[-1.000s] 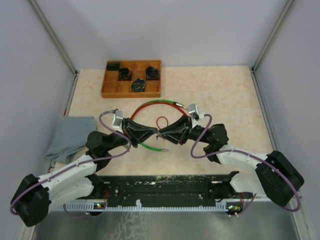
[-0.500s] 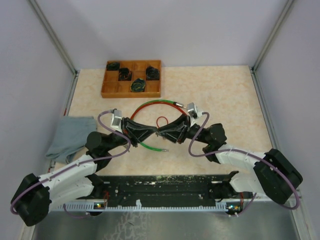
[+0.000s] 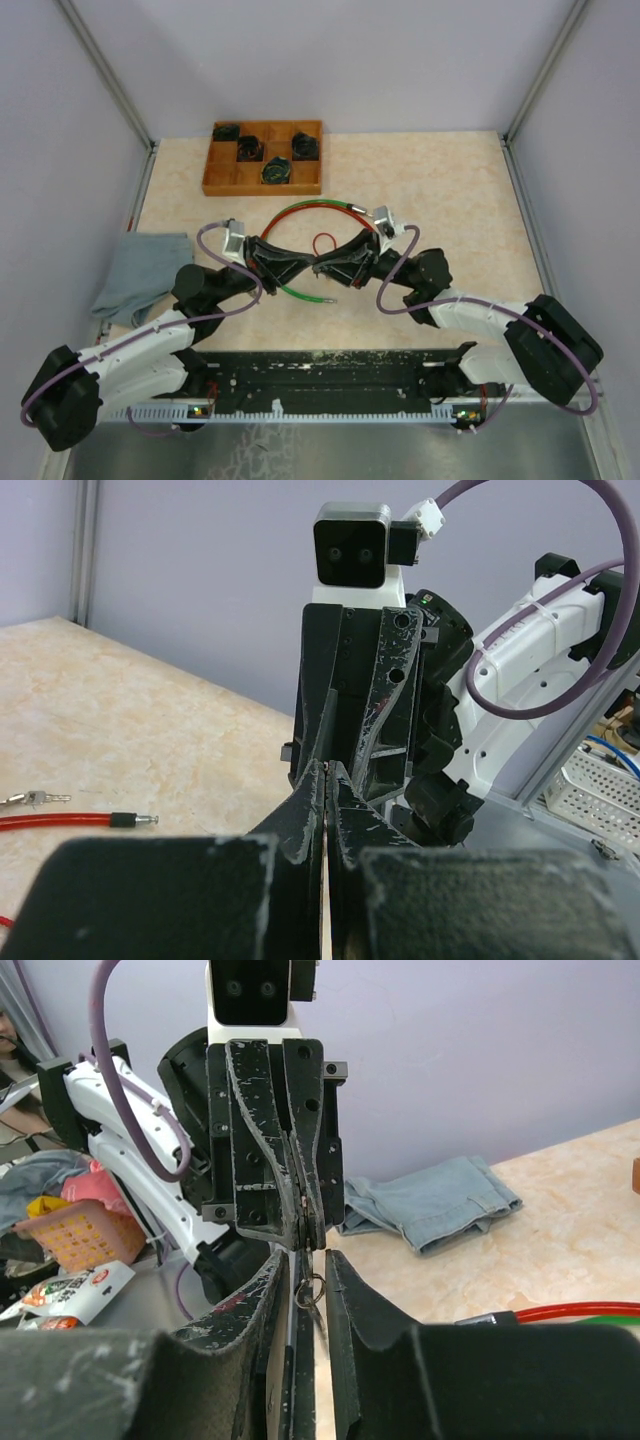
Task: Unlock with the key
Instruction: Pick up the key from the center of the board.
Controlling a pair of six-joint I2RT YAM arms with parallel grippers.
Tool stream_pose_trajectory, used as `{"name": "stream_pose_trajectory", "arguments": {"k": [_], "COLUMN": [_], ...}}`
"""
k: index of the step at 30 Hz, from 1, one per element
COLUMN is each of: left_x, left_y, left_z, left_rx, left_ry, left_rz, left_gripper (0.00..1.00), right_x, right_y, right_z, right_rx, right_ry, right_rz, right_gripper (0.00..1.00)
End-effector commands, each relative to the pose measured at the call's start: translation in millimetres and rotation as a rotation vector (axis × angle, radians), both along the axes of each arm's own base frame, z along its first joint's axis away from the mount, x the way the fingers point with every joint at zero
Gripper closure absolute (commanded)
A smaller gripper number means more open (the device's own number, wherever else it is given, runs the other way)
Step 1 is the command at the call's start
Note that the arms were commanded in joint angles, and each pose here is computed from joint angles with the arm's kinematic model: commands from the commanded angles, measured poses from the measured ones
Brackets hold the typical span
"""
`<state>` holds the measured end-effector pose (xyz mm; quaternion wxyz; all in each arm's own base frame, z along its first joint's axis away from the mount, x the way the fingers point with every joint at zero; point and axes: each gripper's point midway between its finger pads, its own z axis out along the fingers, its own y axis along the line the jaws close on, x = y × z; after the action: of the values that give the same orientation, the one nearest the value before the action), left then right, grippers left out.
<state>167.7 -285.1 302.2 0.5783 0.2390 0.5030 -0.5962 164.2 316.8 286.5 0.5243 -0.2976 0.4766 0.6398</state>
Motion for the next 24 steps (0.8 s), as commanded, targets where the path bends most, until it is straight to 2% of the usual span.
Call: {"name": "stream_pose_trajectory", "arguments": {"k": [1, 7, 14, 18, 22, 24], "left_x": [0.4, 0.0, -1.6, 0.9, 10.6, 18.2], "left_y": [2.0, 4.7, 4.8, 5.8, 8.7, 11.0], "left_z": [5.2, 7.5, 7.6, 6.0, 0.6, -4.0], "left_rx": [-0.022, -0.032, -0.037, -0.036, -0.017, 0.001], "left_ry": [-0.024, -0.026, -0.024, -0.010, 0.031, 0.065], "left_rz": [0.018, 0.029, 0.021, 0.036, 0.089, 0.130], "left_gripper": [1.00, 1.00, 1.00, 0.99, 0.83, 0.72], "right_x": [-4.7, -7.0, -9.7, -8.6, -3.2, 3.6], "right_y": [1.1, -1.1, -2.9, -3.5, -8.6, -9.7], "right_z": [28.4, 24.4, 27.9, 24.4, 19.7, 9.4], "right_rx": [0.068, 0.061, 0.067, 0.057, 0.046, 0.007], "right_ry": [-0.068, -0.080, -0.099, -0.086, -0.050, -0.003], "right_rz": [0.018, 0.013, 0.015, 0.017, -0.004, -0.029], "right_gripper": [0.81, 0.87, 0.99, 1.00, 1.00, 1.00]}}
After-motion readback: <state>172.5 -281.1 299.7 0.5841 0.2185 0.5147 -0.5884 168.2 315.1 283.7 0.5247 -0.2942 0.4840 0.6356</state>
